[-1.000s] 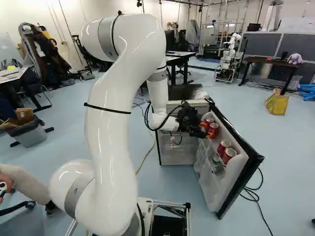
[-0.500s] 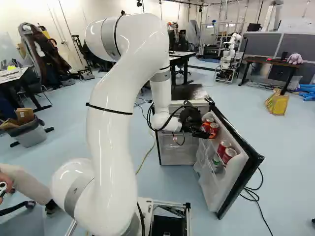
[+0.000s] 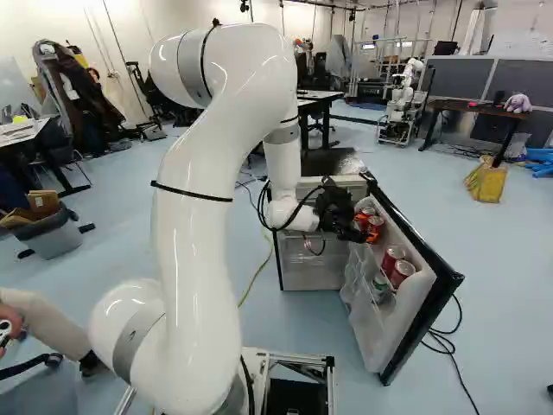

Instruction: Grab a drink from the fridge

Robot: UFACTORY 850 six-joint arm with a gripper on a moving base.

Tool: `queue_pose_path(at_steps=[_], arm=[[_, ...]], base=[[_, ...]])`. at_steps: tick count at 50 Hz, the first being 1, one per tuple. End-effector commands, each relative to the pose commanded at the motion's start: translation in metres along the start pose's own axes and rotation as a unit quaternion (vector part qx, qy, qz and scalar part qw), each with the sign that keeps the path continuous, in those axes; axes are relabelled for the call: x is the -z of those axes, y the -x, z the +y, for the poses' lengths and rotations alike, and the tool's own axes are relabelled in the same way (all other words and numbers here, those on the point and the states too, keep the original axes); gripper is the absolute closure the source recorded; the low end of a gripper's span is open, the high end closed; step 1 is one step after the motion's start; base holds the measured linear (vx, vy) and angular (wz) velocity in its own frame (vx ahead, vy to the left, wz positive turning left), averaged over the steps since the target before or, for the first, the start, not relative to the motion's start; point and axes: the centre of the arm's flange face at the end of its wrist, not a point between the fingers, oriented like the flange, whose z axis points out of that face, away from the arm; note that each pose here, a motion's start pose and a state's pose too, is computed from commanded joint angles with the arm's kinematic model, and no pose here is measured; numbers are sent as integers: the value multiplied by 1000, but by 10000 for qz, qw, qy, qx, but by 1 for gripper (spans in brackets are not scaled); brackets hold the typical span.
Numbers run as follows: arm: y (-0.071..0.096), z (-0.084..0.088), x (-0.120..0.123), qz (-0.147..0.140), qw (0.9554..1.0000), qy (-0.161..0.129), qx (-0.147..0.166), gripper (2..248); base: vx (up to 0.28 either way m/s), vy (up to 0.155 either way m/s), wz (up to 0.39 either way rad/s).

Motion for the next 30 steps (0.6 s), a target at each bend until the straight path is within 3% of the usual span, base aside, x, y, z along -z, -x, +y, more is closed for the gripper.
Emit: queue_pose_path(at_steps=[30], arm=[[-3,0,-10,30,10000,68,-62,99]], base=[[0,0,0]])
